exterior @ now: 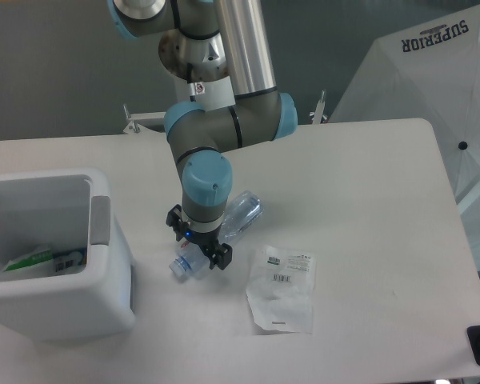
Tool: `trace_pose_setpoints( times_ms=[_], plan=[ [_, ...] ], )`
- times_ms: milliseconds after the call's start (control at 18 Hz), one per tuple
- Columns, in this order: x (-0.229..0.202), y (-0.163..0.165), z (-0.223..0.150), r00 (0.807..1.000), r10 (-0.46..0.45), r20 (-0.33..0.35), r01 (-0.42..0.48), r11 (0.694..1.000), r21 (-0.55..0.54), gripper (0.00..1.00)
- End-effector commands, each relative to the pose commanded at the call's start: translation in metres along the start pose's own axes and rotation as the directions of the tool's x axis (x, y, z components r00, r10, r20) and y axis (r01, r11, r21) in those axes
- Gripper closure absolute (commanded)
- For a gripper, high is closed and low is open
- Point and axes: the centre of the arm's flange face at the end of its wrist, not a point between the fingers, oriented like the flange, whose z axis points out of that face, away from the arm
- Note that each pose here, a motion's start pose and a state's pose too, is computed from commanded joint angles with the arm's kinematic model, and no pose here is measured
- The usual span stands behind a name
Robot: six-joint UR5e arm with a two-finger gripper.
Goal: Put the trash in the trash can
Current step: 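Close the gripper fingers around the bottle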
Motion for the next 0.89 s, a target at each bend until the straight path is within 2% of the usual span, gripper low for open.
trace_pose_setpoints(
  times_ms=[222,389,611,889],
  plan=[
    [-0.0003,-0.0006,-0.0033,1.000,0.001,0.007,-0.001,1.000,0.003,0.26],
    [-0.0001,-0.0006,-0.0032,1.000,0.001,0.005,-0.001,1.000,0.003,0.27],
    [0.0000,-0.0007,-0.0041,1.000,0.001,0.006,-0.001,1.000,0.004,0.33],
    [-0.0009,-0.0006,-0.0074,1.000,-0.001,0.012,0.001,1.000,0.006,0.33]
  ],
)
